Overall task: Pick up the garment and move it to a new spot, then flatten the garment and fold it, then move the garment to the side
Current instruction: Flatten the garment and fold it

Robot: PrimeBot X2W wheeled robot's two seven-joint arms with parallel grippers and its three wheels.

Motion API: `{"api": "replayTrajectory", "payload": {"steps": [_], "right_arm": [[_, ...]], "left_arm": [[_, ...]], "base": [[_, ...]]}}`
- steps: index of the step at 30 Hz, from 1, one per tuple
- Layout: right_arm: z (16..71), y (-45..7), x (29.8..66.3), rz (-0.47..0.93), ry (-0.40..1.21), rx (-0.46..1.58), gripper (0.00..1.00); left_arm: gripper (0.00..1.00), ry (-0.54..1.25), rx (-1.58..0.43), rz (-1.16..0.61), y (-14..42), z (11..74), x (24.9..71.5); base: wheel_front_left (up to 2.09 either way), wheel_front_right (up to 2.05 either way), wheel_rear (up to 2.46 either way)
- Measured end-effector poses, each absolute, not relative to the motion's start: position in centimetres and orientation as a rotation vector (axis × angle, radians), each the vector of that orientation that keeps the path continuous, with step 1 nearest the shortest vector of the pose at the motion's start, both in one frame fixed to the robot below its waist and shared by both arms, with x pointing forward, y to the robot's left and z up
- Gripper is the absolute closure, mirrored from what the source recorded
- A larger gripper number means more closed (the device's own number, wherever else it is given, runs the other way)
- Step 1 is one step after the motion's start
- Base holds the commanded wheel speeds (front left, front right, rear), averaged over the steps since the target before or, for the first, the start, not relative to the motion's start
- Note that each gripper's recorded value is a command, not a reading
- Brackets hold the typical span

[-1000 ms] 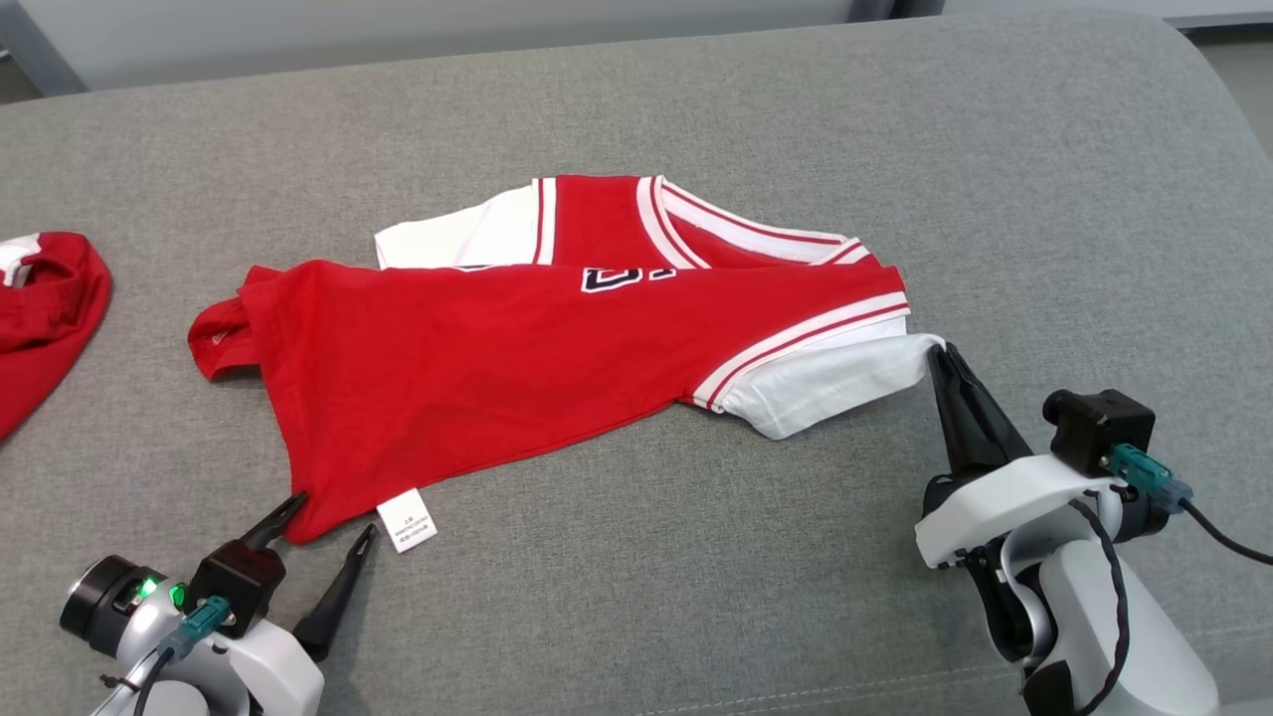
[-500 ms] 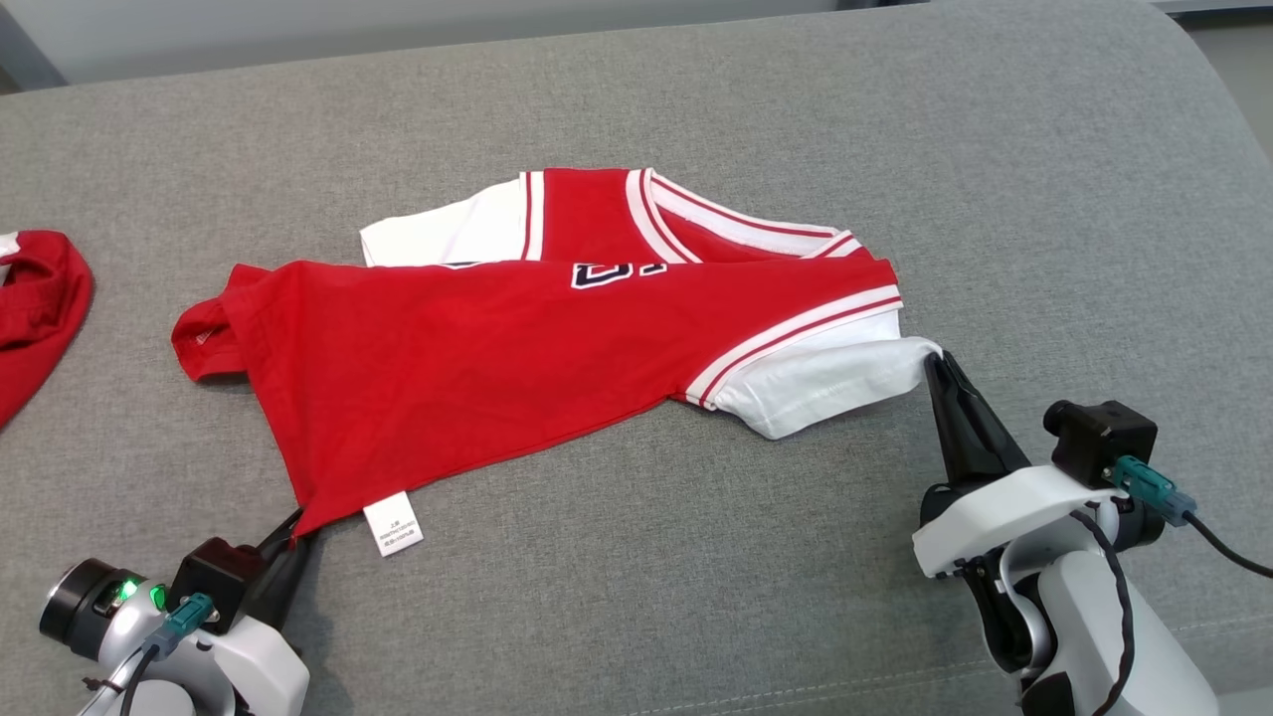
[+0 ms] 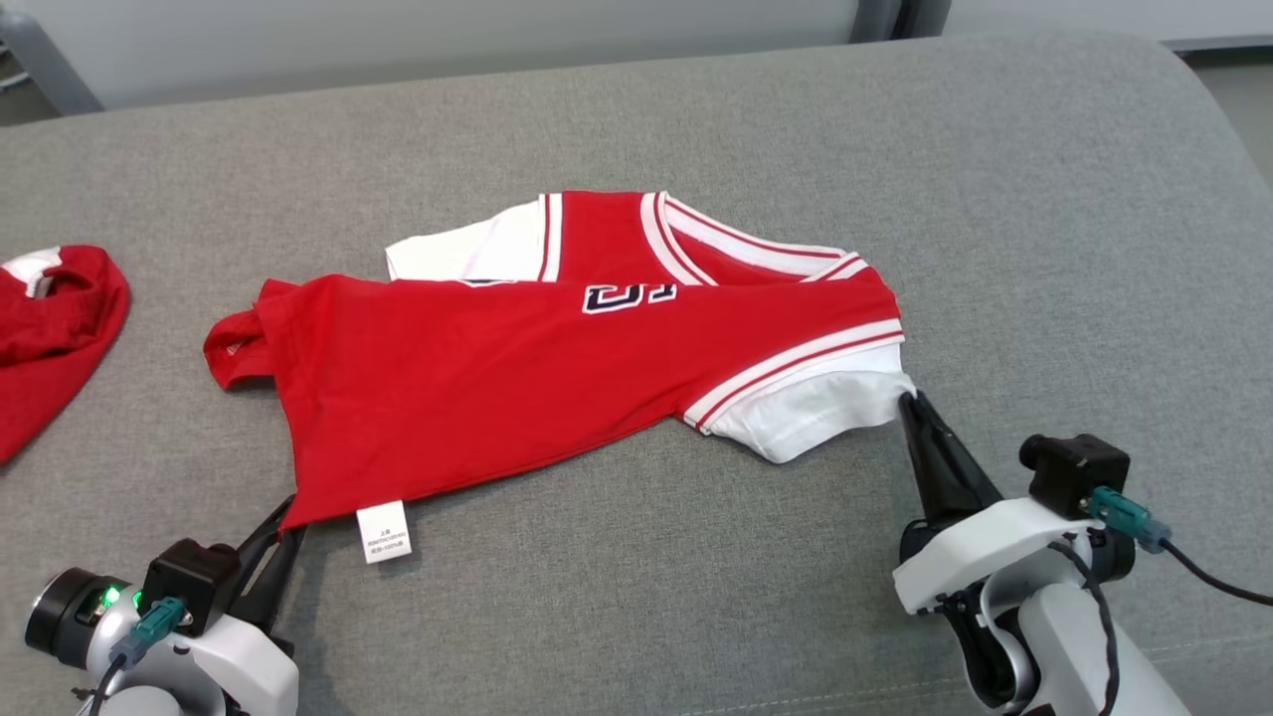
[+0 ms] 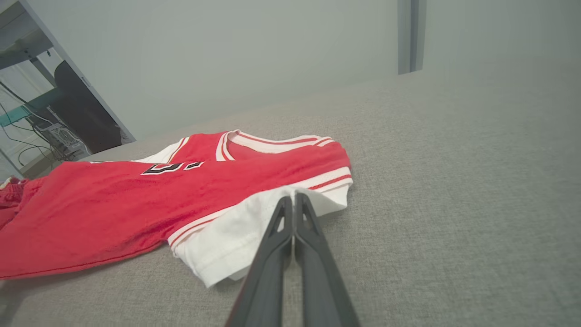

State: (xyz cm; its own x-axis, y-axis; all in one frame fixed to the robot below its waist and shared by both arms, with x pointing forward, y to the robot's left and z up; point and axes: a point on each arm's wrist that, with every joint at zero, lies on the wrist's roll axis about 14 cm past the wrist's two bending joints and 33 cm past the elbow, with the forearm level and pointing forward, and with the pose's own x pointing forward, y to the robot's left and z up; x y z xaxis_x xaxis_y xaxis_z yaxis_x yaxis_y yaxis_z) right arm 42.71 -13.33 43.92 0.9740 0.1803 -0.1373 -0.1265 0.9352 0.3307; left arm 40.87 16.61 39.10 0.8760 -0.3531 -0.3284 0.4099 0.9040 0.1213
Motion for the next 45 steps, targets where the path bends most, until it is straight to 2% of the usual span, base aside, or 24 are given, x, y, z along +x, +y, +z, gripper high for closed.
{"api": "replayTrajectory", "payload": {"steps": [8,13,17,23,26,31,35,39,45], "right_arm": [[44.4,-10.6,41.9,0.248,0.231,0.331,1.0],[46.9,-9.7,42.4,0.292,0.185,0.321,1.0],[51.9,-8.9,43.8,0.342,0.068,0.275,1.0],[59.6,-8.0,45.8,0.402,-0.094,0.159,1.0],[62.6,-7.8,46.6,0.413,-0.155,0.116,1.0],[67.5,-8.0,47.3,0.411,-0.263,0.052,1.0],[70.4,-8.6,47.4,0.397,-0.314,0.034,1.0],[70.0,-9.0,47.3,0.386,-0.225,0.013,1.0],[60.1,-7.4,44.1,0.469,0.209,-0.012,1.0]], "left_arm": [[1.0,0.234,0.162,-0.366,16.9,41.7,41.0],[1.0,0.197,0.164,-0.362,17.2,43.0,41.0],[1.0,0.156,0.187,-0.379,17.6,44.9,41.6],[1.0,0.007,0.287,-0.449,16.8,51.7,45.3],[1.0,-0.013,0.317,-0.469,16.3,54.1,46.9],[1.0,-0.01,0.277,-0.497,15.0,57.6,48.7],[1.0,-0.08,0.202,-0.508,14.3,61.8,49.5],[1.0,-0.068,0.139,-0.558,13.2,63.2,48.8],[1.0,0.263,0.07,-0.676,12.9,55.3,43.9]], "base": [[0.0,0.0,0.0],[0.0,0.0,0.0],[0.0,0.0,0.0],[0.0,0.0,0.0],[0.0,0.0,0.0],[0.0,0.0,0.0],[0.0,0.0,0.0],[0.0,0.0,0.0],[0.0,0.0,0.0]]}}
